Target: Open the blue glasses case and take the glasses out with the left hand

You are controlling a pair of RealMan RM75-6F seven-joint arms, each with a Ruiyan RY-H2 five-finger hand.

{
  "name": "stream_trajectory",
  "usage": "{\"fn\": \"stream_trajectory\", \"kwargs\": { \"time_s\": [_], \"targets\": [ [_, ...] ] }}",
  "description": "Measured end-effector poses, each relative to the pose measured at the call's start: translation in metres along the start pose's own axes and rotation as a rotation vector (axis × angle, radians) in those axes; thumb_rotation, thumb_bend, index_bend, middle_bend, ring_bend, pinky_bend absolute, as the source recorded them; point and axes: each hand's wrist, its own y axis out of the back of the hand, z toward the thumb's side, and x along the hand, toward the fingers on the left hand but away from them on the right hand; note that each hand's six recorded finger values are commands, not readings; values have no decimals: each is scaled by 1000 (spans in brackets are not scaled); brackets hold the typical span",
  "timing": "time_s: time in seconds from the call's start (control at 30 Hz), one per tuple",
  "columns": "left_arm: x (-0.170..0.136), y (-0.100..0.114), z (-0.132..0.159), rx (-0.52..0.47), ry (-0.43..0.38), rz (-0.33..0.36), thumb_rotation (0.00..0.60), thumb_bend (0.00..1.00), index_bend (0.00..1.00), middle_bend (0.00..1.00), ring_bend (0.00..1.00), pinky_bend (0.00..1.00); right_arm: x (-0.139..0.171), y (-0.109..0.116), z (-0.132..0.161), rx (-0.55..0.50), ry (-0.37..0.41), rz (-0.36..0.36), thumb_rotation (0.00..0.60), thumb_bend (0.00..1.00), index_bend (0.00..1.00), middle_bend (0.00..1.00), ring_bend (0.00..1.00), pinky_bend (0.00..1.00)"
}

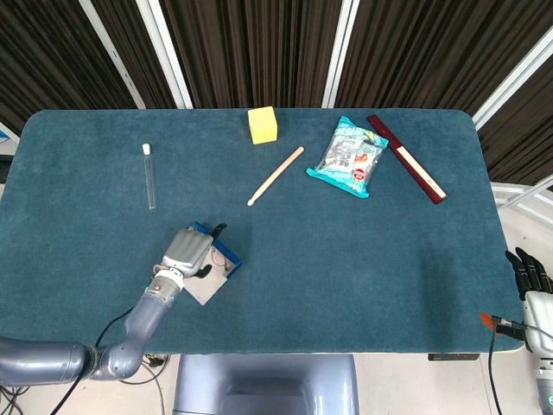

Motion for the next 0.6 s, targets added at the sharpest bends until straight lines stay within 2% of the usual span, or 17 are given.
{"fn": "stream_trajectory", "kwargs": {
  "time_s": [0.33,0.6],
  "targets": [
    [27,-6,-19,35,110,-75,600,305,107,984,909,956,0,0,0,-2,-1,0,600,167,0,0,0,194],
    [27,-15,-36,68,167,-124,600,305,198,993,920,962,1,0,0,-1,-1,1,600,167,0,0,0,194]
  ]
}}
